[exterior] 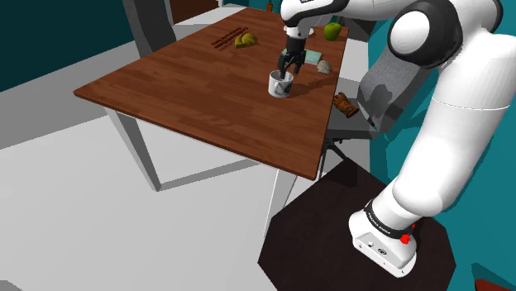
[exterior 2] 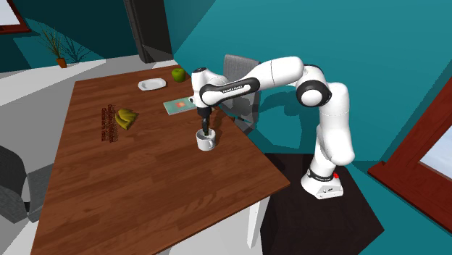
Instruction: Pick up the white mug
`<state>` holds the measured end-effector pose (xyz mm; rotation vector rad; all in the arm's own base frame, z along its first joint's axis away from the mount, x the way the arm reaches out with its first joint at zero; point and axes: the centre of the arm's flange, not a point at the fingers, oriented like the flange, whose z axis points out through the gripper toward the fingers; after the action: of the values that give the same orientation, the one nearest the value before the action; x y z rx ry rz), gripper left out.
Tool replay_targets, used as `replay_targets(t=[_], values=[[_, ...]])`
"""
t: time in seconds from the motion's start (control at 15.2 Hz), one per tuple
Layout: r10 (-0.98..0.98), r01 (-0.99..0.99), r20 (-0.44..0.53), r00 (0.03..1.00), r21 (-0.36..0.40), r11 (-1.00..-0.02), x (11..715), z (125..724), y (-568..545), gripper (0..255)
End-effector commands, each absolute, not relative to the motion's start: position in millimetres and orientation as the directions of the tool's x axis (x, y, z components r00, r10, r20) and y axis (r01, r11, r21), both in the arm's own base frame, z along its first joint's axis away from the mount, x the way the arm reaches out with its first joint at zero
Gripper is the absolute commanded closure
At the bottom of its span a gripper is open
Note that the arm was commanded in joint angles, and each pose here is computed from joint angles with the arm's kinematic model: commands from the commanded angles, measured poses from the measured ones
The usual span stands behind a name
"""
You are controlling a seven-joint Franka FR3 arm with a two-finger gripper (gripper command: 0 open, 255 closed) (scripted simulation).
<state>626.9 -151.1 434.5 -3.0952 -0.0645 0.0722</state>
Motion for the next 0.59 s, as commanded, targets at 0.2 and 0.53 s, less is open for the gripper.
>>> replay_targets(t=[0.2, 0.53], values=[[0.043, 0.041, -0.045, 0.998, -0.046, -0.998, 628.4, 414.4, -151.2, 0], [0.043, 0.041, -0.045, 0.998, -0.046, -0.998, 628.2, 414.7, -151.1, 255]])
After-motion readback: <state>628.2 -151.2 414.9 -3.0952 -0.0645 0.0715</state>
